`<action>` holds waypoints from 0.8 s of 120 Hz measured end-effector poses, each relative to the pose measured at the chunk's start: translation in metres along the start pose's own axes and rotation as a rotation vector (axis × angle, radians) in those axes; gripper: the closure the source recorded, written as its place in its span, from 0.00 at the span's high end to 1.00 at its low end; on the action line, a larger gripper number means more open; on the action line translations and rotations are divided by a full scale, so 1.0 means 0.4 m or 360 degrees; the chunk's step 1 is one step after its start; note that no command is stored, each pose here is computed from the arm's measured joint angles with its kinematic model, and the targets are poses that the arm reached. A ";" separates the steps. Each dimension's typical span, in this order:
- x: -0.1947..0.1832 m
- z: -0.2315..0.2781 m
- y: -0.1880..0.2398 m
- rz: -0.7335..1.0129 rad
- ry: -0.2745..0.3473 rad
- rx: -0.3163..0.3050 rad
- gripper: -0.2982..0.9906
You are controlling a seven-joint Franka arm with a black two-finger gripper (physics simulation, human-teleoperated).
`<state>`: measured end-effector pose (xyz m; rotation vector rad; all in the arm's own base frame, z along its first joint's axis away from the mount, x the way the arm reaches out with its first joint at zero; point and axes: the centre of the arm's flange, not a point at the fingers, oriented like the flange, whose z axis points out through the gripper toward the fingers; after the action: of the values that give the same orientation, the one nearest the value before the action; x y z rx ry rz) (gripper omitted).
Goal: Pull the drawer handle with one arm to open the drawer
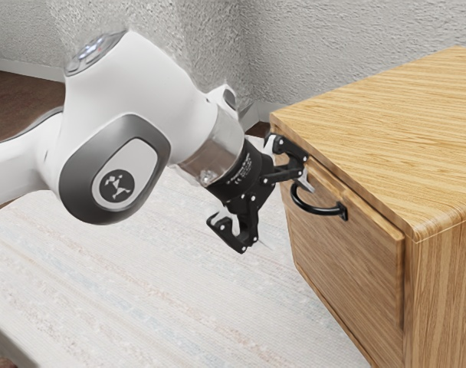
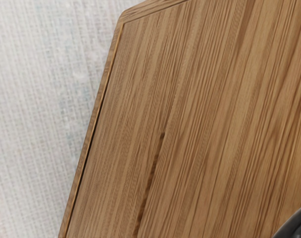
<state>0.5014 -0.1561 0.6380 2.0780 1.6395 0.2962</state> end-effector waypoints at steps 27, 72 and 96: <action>0.008 -0.018 -0.037 -0.0024 -0.0004 -0.0011 0.71; 0.037 -0.086 -0.129 -0.0060 0.0007 -0.0047 0.56; 0.057 -0.130 -0.203 -0.0083 0.0018 -0.0076 0.54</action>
<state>0.4146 -0.1085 0.6404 1.9989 1.6743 0.3272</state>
